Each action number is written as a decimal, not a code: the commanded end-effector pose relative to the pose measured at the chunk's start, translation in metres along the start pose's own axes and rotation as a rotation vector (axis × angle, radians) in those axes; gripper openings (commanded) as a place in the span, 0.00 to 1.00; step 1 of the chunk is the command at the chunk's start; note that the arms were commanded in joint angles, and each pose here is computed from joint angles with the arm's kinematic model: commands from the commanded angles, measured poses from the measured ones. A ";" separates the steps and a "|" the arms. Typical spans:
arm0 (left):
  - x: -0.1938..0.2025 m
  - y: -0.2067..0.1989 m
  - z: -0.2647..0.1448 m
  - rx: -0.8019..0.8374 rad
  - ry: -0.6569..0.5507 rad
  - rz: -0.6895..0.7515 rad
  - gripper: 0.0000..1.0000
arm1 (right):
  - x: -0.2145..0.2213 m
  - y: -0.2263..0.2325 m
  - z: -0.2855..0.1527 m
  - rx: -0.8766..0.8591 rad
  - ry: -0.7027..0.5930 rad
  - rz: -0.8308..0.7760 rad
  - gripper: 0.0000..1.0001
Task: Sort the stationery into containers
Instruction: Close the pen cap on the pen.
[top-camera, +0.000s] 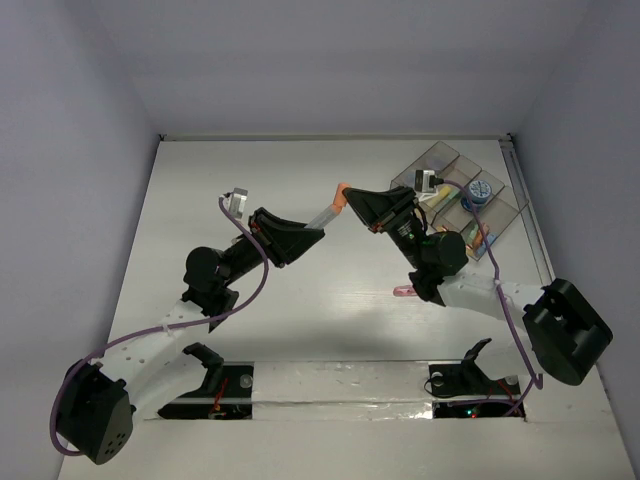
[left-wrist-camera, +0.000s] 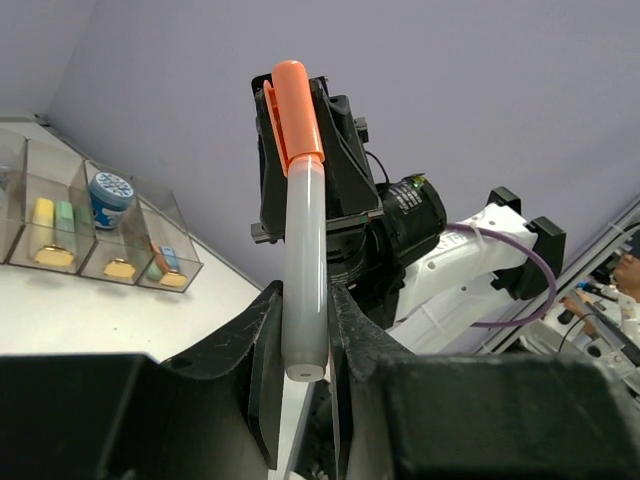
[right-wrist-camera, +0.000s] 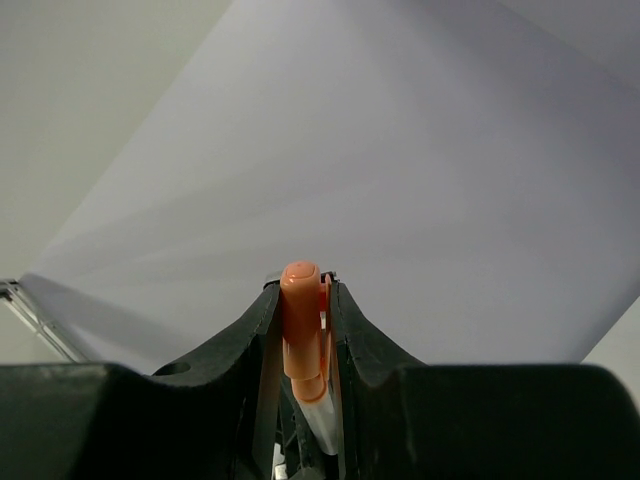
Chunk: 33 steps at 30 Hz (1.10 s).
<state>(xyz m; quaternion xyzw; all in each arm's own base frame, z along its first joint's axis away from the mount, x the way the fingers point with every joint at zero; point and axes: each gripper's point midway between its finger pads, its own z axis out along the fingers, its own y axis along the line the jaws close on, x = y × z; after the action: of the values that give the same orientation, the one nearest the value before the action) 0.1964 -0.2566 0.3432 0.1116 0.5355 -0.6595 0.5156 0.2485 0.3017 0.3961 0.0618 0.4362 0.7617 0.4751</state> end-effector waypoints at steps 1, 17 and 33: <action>-0.055 -0.037 0.010 0.089 -0.186 0.151 0.00 | 0.052 -0.010 -0.017 0.019 0.192 0.013 0.21; -0.031 -0.021 0.001 0.043 -0.114 0.096 0.00 | 0.056 -0.030 -0.021 0.216 0.268 -0.253 0.11; -0.008 -0.023 0.007 0.134 -0.013 0.001 0.00 | 0.087 -0.041 -0.003 0.195 0.464 -0.291 0.02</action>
<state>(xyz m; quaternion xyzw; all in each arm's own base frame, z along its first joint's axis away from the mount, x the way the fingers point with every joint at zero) 0.1947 -0.2696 0.3055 0.1126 0.5771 -0.6736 0.4478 0.2593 0.3418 0.3803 -0.0448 0.5517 0.6362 0.5375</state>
